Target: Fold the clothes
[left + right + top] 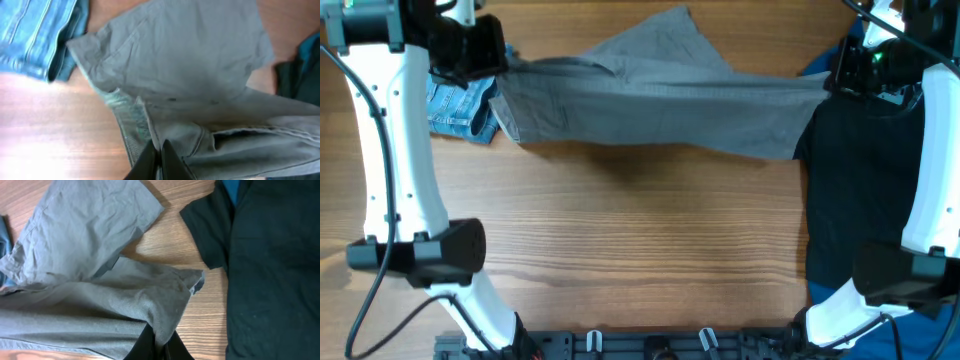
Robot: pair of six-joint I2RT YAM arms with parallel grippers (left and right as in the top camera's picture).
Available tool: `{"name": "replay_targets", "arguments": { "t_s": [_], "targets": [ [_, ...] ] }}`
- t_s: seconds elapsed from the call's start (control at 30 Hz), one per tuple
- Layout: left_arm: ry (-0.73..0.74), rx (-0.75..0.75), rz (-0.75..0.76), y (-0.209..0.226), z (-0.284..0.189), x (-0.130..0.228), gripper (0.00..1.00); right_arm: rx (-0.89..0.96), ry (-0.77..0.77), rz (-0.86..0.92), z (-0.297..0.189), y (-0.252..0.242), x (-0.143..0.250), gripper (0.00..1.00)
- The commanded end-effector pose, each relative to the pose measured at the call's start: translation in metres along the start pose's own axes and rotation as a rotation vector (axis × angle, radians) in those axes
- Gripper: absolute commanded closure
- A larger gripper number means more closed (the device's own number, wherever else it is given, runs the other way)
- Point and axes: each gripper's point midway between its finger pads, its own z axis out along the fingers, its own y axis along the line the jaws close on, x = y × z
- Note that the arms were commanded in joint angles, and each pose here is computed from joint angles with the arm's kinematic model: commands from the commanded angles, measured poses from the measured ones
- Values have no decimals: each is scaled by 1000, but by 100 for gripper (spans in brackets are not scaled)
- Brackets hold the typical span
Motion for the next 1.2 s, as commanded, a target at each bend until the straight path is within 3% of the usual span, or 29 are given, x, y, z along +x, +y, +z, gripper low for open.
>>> {"name": "replay_targets", "arguments": {
  "t_s": [0.0, 0.13, 0.37, 0.47, 0.7, 0.8, 0.93, 1.17],
  "targets": [
    [-5, -132, -37, 19, -21, 31, 96, 48, -129, -8, -45, -6, 6, 96],
    [79, -149, -69, 27, -16, 73, 96, 116, -135, 36, -53, -19, 25, 96],
    [367, -98, -206, 37, 62, 146, 96, 166, 136, 41, 36, -50, 66, 96],
    [471, -104, -244, 38, 80, 175, 96, 197, 90, 83, 48, -63, 55, 95],
    [568, -198, -328, 45, 96, 213, 96, -17, -189, -28, 49, -22, -17, 96],
    [456, -291, -343, 64, 104, 195, 96, -75, -272, -61, 54, -6, -43, 96],
    [298, -270, -326, 68, 119, 159, 96, -184, -332, -141, 76, 27, -70, 95],
    [78, -401, -309, 95, 123, 114, 96, -319, -501, -312, 112, 86, -121, 92]
  ]
}}
